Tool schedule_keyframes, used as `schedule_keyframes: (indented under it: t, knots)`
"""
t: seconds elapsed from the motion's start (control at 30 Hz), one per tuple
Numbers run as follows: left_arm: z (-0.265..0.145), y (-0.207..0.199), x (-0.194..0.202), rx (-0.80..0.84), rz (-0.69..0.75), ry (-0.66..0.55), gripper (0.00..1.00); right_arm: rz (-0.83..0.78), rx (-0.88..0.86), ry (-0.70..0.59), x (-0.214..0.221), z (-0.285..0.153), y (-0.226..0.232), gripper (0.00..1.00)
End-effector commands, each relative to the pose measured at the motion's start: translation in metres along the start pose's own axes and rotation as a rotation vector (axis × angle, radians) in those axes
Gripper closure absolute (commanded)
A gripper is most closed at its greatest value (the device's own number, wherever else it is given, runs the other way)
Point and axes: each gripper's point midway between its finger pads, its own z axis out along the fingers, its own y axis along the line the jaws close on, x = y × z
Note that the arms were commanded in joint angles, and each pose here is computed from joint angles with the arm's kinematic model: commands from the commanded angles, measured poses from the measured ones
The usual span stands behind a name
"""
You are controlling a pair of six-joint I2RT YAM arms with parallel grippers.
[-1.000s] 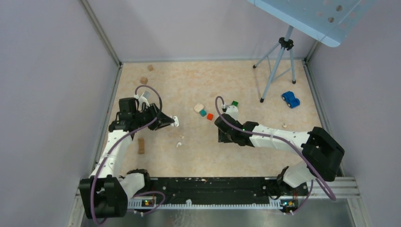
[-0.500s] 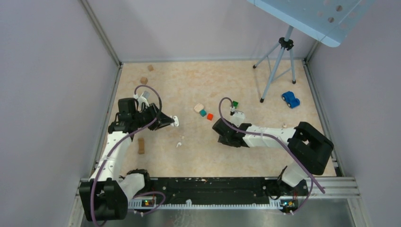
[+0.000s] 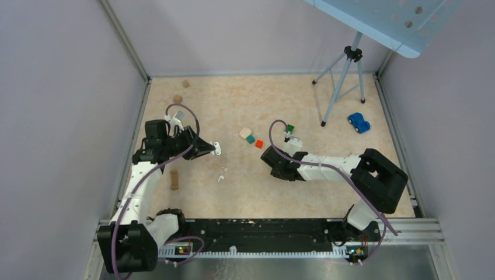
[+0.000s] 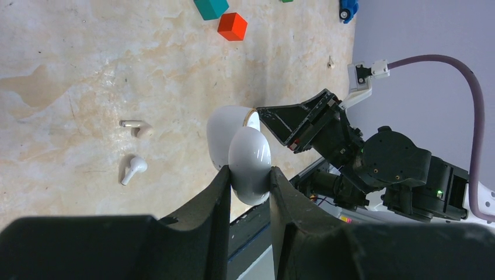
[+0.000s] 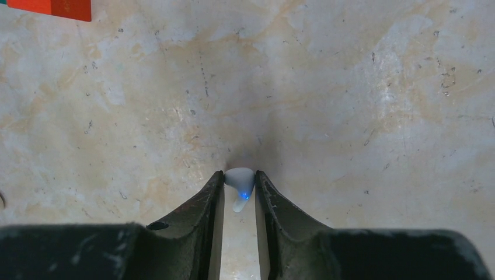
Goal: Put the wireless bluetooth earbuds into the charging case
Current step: Pick up the left earbud from the center of the board.
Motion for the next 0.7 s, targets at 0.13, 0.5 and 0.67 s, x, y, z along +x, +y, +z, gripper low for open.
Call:
schedule_keyframes:
  t: [0.13, 0.5, 0.67]
  knots:
    - [-0.006, -0.017, -0.009, 0.044, 0.052, -0.03, 0.86, 0.008, 0.01, -0.026, -0.006, -0.001, -0.004, 0.84]
    - [0.027, -0.031, 0.038, 0.136, 0.076, 0.127, 0.85, -0.107, -0.174, -0.124, -0.032, -0.049, 0.027, 1.0]
    - [0.048, -0.042, 0.061, 0.18, 0.064, 0.206, 0.85, -0.16, -0.342, -0.231, -0.046, -0.09, 0.053, 1.0]
